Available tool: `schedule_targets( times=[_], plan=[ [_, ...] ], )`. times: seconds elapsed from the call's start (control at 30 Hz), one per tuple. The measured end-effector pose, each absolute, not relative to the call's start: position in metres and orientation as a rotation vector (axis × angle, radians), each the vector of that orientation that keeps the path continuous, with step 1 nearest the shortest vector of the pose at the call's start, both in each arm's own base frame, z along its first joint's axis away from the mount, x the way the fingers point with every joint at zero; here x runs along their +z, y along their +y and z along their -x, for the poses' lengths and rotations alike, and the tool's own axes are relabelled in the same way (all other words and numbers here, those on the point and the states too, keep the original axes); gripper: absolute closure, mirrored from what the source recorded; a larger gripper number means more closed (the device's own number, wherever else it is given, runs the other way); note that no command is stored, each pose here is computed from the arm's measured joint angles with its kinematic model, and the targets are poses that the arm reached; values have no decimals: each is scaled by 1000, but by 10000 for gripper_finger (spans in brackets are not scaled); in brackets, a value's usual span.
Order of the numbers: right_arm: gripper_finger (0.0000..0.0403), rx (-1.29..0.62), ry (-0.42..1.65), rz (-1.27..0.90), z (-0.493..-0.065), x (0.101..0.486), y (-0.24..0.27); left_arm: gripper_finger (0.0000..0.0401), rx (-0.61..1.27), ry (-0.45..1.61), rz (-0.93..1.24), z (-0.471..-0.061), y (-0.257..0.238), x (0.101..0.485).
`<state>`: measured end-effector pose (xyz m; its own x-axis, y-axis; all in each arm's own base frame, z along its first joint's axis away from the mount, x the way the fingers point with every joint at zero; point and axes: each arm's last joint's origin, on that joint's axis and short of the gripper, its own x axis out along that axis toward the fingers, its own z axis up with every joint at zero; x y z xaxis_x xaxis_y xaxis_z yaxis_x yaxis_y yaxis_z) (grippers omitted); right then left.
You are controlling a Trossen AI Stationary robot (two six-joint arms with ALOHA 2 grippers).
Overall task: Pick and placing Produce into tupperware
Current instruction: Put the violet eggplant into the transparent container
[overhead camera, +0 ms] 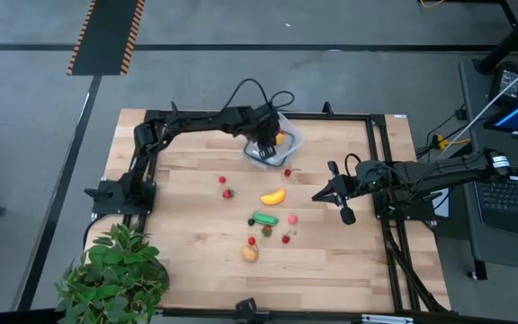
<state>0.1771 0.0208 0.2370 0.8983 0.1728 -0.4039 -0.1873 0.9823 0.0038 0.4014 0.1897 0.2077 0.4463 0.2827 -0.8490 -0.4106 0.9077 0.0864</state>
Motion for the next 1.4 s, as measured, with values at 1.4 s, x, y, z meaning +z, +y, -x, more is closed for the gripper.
schedule_targets(
  times=[1.4],
  plan=[
    [377,191,381,64,-178,240,21,292,391,1070,202,-387,210,202]
  ],
)
